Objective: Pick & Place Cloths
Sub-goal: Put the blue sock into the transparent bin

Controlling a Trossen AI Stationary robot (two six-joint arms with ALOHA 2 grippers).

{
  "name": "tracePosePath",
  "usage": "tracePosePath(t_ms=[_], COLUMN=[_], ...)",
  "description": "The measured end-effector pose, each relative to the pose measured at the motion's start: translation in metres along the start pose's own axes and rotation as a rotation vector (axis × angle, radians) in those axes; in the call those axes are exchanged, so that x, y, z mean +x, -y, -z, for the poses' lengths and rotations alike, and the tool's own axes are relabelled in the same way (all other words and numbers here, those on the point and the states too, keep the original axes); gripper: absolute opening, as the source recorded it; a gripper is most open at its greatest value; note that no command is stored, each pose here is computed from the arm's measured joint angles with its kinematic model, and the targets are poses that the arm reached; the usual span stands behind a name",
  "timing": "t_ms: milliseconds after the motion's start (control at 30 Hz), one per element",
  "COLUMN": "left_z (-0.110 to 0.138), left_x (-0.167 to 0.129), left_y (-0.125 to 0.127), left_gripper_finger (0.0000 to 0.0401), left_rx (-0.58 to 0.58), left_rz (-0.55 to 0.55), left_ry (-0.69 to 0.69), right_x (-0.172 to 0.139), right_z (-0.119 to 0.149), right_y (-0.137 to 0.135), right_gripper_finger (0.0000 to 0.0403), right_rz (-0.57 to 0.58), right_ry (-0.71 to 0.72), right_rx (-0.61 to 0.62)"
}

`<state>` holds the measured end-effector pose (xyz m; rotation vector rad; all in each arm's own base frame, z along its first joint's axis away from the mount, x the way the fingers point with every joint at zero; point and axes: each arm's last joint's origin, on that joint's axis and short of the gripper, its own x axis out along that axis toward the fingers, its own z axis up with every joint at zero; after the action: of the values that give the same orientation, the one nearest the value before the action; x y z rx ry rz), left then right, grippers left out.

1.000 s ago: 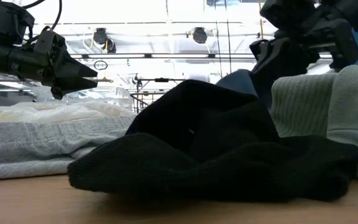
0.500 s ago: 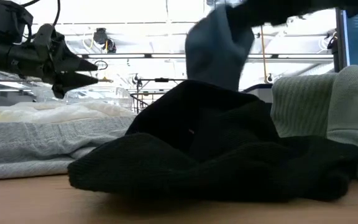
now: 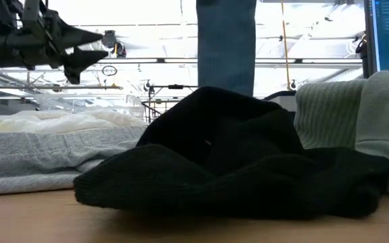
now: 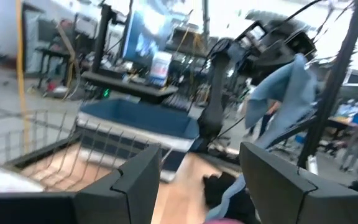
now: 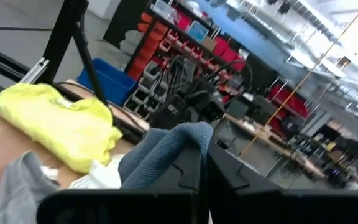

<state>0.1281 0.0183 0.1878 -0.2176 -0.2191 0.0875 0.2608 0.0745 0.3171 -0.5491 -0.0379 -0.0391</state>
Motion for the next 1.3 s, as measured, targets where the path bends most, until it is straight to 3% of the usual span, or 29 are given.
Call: tracePosePath(t_ms=[367, 533, 700, 1067, 1300], left_z=[-0.016, -0.021, -0.026, -0.038, -0.035], left_x=[0.005, 0.012, 0.026, 0.082, 0.130], left_y=[0.018, 0.026, 0.036, 0.065, 0.081], left_gripper_finger=[0.0223, 0.0223, 0.0223, 0.0227, 0.0271], left_rx=[0.022, 0.055, 0.102, 0.266, 0.309], left_rz=[0.127, 0.160, 0.194, 0.292, 0.336], left_ry=[0.067, 0.063, 0.035, -0.028, -0.075], right_x=[0.007, 0.013, 0.016, 0.019, 0.020], right_z=[-0.002, -0.003, -0.006, -0.005, -0.004], right_y=[0.007, 0.010, 0.018, 0.027, 0.027], right_gripper_finger=[0.0000, 0.0000, 0.0000, 0.0000, 0.0000], right_rz=[0.040, 0.021, 0.093, 0.077, 0.074], right_ry=[0.036, 0.141, 0.210, 0.301, 0.297], right_rx=[-0.008, 0.004, -0.004, -0.002, -0.003])
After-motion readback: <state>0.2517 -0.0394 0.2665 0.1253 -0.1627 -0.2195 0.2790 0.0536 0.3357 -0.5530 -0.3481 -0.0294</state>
